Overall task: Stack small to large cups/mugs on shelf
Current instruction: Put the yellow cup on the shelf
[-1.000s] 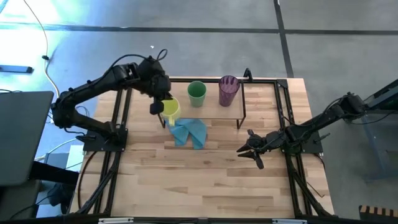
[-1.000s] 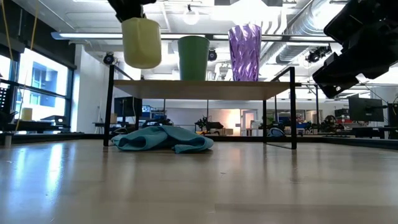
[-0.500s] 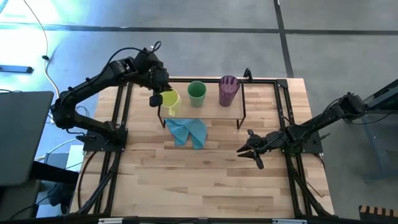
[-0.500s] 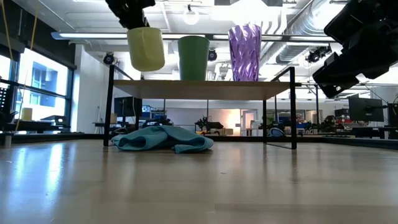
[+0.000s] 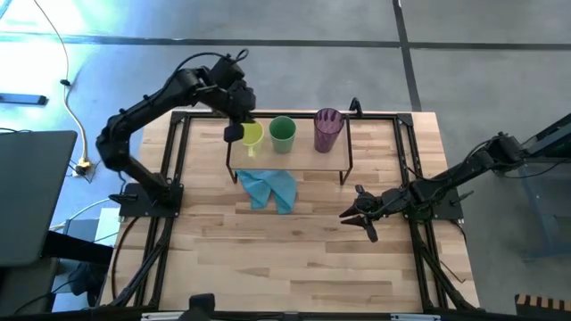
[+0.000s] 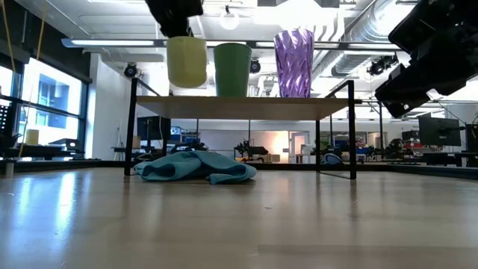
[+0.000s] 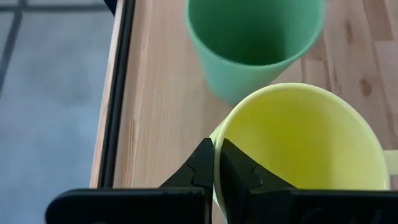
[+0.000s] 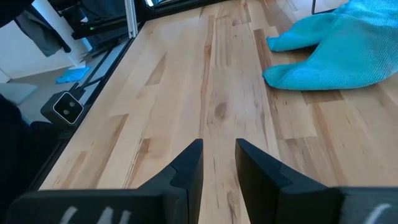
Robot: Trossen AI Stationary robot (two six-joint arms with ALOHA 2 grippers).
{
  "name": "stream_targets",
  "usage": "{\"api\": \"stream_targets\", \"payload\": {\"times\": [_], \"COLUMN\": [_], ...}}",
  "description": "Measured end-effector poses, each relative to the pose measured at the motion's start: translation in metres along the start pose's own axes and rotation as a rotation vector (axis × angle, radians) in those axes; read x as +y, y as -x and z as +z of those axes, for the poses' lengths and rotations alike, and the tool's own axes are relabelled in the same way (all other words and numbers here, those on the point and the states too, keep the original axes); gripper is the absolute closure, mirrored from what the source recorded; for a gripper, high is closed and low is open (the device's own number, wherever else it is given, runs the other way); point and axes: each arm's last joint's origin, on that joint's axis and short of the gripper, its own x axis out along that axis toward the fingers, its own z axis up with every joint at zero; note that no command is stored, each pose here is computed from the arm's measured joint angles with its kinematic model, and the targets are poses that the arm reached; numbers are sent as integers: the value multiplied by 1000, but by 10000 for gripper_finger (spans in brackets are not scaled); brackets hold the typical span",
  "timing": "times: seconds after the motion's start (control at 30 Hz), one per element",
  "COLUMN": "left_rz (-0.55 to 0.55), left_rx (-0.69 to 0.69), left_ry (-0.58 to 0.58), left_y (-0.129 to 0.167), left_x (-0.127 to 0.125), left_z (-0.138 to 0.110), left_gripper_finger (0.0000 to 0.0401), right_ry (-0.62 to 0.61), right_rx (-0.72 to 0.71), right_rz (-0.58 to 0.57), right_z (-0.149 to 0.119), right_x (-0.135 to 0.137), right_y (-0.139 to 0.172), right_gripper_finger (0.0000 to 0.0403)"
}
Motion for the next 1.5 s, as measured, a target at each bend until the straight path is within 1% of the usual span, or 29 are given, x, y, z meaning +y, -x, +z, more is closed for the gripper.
{"api": "stream_targets", "payload": {"times": [0.1,0.2,0.37,0.53,0.7,1.17,1.5], "left_rz": [3,6,-3,-29,-50,-108,-107], "left_rx": [47,58,41,26,28,75,73], "left_ry": [11,25,57,65,46,41,38], "left_y": [-3,-5,-1,2,-2,-30,-31], "left_x": [6,11,20,27,30,40,41], "left_z": [1,-1,-7,-12,-14,-16,-15], "left_gripper_finger": [401,401,401,401,401,401,401], "right_ry": [1,3,6,4,1,7,8], "right_rx": [9,20,28,26,16,-3,5], "right_rz": [-3,-6,-9,-9,-5,2,0], "right_z": [-1,-2,-3,-2,-2,0,0], "right_x": [0,-1,-1,-1,-1,0,0], "right_y": [0,0,0,0,0,0,0], "right_gripper_finger": [320,320,320,320,320,320,320]}}
